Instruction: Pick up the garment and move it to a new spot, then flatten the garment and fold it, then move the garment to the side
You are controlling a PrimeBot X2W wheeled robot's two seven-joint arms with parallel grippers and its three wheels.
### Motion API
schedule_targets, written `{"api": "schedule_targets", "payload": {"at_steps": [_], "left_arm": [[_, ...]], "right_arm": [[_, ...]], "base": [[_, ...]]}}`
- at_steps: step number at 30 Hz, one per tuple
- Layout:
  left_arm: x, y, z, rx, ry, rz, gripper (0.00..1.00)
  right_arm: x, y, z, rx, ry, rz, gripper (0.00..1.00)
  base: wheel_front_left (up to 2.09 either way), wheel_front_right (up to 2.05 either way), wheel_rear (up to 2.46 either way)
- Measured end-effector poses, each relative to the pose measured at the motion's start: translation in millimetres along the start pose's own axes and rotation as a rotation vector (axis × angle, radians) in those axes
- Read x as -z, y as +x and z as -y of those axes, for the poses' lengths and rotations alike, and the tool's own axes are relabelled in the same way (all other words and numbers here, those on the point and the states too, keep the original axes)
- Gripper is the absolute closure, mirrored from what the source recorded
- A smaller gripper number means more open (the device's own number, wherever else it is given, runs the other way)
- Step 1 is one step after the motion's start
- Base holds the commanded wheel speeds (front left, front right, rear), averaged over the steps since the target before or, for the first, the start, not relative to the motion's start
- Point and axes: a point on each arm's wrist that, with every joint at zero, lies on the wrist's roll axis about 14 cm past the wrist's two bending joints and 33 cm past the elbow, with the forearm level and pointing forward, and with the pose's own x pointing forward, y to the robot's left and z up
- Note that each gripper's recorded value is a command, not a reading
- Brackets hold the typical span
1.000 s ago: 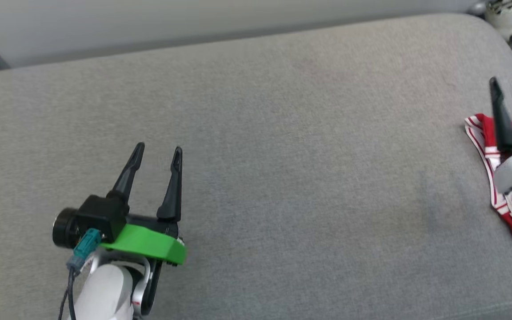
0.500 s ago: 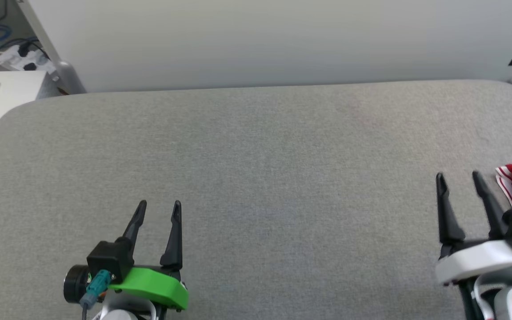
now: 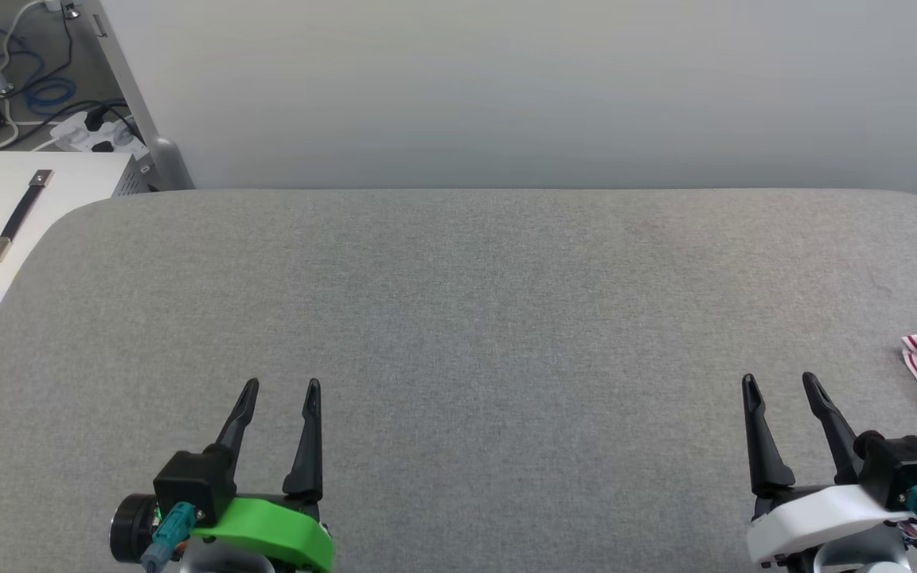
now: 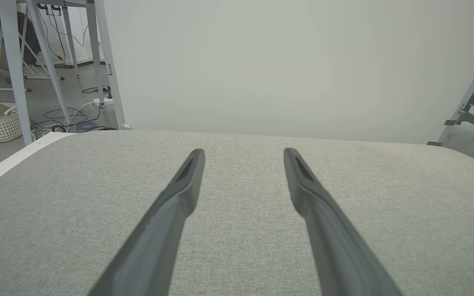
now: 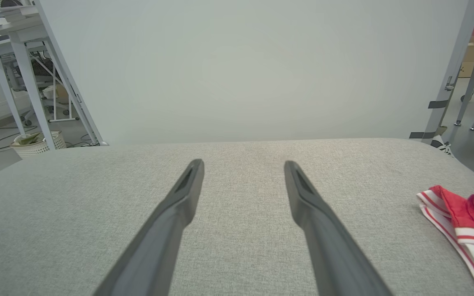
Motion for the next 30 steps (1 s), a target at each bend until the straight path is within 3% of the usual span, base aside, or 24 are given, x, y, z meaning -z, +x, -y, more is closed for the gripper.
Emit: {"api": "schedule_targets", "payload": {"at_steps": [26,27,30], "left_arm": [[1.6,-2.4,-3.0,-0.008,-0.011,-0.002,0.0],[1.8,-2.4,-3.1,-0.008,-0.01,-0.002,1.0],[2.0,-2.3,-3.0,-0.008,-0.009,-0.004,1.0]], "right_arm": [[3.6,-0.2,-5.0,-0.014,0.004,-0.009,0.0],[3.8,0.0,-5.2,-0.015,0.004,-0.01,1.0],[3.8,0.0,-5.0,-0.014,0.004,-0.01,1.0]], "base": [[0.0,0.0,0.0],[0.0,0.0,0.0],[0.0,0.0,0.0]]}}
